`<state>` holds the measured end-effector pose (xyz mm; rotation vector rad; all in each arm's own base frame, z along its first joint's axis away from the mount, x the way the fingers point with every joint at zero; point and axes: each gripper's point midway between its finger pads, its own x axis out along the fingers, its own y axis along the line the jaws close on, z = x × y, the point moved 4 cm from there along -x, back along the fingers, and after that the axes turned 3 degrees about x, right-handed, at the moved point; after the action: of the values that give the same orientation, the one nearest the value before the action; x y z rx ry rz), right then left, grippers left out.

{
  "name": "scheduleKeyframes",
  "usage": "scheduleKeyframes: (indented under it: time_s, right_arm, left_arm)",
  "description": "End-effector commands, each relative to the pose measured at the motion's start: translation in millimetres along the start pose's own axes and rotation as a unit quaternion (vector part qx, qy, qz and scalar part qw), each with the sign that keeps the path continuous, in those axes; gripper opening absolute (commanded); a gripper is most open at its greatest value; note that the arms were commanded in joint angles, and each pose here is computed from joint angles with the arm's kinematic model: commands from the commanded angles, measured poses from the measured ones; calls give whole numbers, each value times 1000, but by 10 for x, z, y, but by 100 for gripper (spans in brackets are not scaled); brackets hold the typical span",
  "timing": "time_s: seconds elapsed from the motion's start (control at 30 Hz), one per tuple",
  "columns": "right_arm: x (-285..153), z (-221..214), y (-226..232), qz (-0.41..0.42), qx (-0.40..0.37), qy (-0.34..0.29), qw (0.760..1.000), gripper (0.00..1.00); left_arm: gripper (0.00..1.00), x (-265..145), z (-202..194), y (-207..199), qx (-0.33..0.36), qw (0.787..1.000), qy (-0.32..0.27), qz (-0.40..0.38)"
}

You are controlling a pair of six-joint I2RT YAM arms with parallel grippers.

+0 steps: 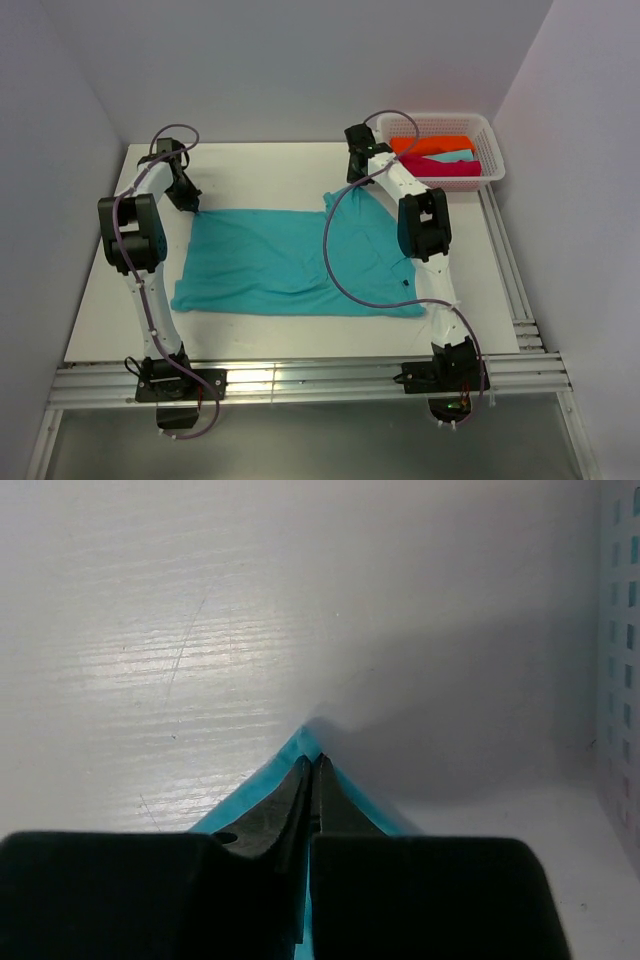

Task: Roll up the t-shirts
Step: Fold the tshirt

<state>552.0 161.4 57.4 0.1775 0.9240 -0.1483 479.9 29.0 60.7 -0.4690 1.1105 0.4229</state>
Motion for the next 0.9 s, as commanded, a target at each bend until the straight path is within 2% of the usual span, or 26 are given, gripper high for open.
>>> scheduleKeyframes:
  time_s: [0.0,0.17,0.87]
  right_arm:
    - [-231,366,77,13,11,-58,998,0]
    - [-471,543,100,31,24,-78,996,0]
    - [-1164,457,-77,50,37,-66,996,0]
  left_arm:
    - [0,-154,44,138,11,1000,-8,26]
    - [0,-240,66,140,14,999,-13,25]
    - [0,-728,66,156,12,999,-47,0]
